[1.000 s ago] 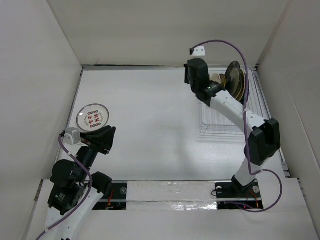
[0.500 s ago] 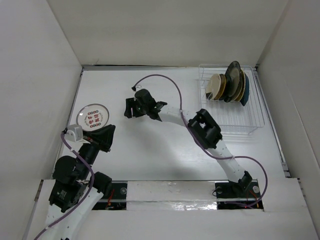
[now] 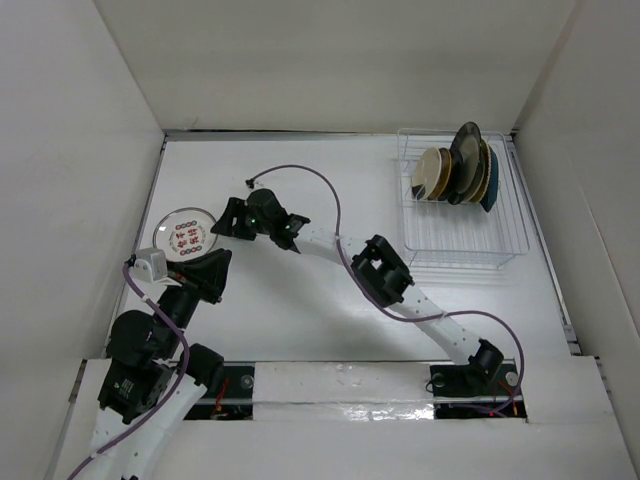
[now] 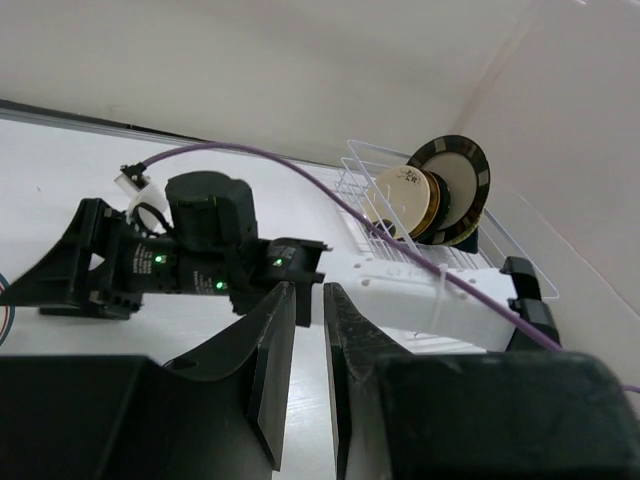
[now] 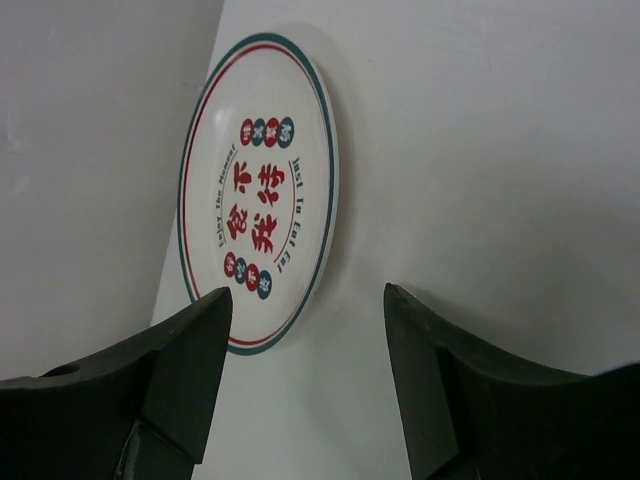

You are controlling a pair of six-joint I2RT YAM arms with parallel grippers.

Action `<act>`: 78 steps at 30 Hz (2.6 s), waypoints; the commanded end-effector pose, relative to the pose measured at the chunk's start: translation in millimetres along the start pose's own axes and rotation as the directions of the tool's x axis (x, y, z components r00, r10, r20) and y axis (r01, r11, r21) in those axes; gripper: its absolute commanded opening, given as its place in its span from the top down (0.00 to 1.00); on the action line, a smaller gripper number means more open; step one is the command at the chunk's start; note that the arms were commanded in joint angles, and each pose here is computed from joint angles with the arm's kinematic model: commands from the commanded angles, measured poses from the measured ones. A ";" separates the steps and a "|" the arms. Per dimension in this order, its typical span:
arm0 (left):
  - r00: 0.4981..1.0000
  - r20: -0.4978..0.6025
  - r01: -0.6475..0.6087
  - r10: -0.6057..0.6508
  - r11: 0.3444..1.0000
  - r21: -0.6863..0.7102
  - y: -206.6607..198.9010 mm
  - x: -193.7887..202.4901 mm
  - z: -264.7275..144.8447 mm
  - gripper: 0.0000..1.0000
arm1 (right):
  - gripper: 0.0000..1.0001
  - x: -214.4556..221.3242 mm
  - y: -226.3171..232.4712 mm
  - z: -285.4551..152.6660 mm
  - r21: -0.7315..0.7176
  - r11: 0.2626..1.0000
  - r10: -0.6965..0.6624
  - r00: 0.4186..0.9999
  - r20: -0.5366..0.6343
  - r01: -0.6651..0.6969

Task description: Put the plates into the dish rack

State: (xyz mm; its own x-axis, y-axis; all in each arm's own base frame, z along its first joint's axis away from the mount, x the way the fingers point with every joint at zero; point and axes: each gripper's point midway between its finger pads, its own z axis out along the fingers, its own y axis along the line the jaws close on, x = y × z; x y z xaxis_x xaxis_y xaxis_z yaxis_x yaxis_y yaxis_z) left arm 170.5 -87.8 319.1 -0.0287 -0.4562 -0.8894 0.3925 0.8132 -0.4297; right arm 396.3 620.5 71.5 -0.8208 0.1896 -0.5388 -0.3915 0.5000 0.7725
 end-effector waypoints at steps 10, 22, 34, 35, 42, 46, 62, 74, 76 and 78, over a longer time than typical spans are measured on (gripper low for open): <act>0.995 0.095 0.009 -0.013 0.999 0.050 -11.1 -24.1 -8.8 0.84 | 0.50 20.6 11.9 23.4 -0.066 0.978 0.200 0.980 -0.005 -0.200; 0.992 0.127 0.013 -0.019 0.998 0.053 -11.1 -30.0 -15.3 0.84 | 0.95 22.1 13.2 22.9 -0.076 0.973 0.217 0.976 -0.011 -0.218; 0.993 0.118 0.013 -0.017 0.999 0.036 -8.2 -28.4 -12.5 0.84 | 1.00 -51.5 101.6 -64.0 -0.198 0.980 0.041 0.981 0.190 -0.003; 0.993 0.119 0.013 -0.017 0.999 0.034 -8.0 -28.5 -12.5 0.84 | 1.00 -65.5 104.3 -74.9 -0.160 0.985 -0.020 0.968 0.250 0.062; 0.993 0.121 0.010 -0.015 0.999 0.042 -9.1 -28.9 -13.5 0.84 | 1.00 -170.7 51.2 -196.8 0.121 0.981 -0.193 0.865 0.463 0.154; 0.993 0.121 0.006 -0.012 0.999 0.051 -10.9 -29.2 -14.0 0.84 | 1.00 -228.5 -16.0 -296.4 0.410 0.905 -0.343 0.771 0.536 0.117; 0.994 0.106 0.001 -0.008 0.998 0.066 -13.3 -26.0 -12.5 0.83 | 1.00 -308.4 -119.9 -533.1 0.988 0.125 -0.705 0.692 0.154 -0.092; 0.996 0.086 -0.001 -0.005 0.998 0.062 -12.7 -21.8 -8.3 0.84 | 1.00 -301.8 -162.4 -535.4 0.995 -0.007 -0.656 0.752 0.067 -0.095; 0.996 0.084 -0.001 -0.004 0.998 0.060 -12.5 -21.2 -7.7 0.83 | 1.00 -300.1 -165.8 -531.9 0.996 -0.005 -0.651 0.756 0.060 -0.084; 0.996 0.084 -0.001 -0.004 0.998 0.057 -12.0 -21.2 -7.4 0.83 | 1.00 -293.5 -174.8 -521.1 0.998 0.023 -0.637 0.769 0.061 -0.060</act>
State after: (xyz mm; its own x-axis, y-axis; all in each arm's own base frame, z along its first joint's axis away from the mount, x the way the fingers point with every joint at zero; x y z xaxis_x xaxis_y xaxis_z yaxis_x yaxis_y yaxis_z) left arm 158.9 -82.5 329.1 0.0181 -0.4790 -0.8776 0.4189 0.8006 -0.4284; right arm 488.2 43.1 245.6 -0.4246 -0.1500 -0.8929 0.4105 0.8471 -0.3375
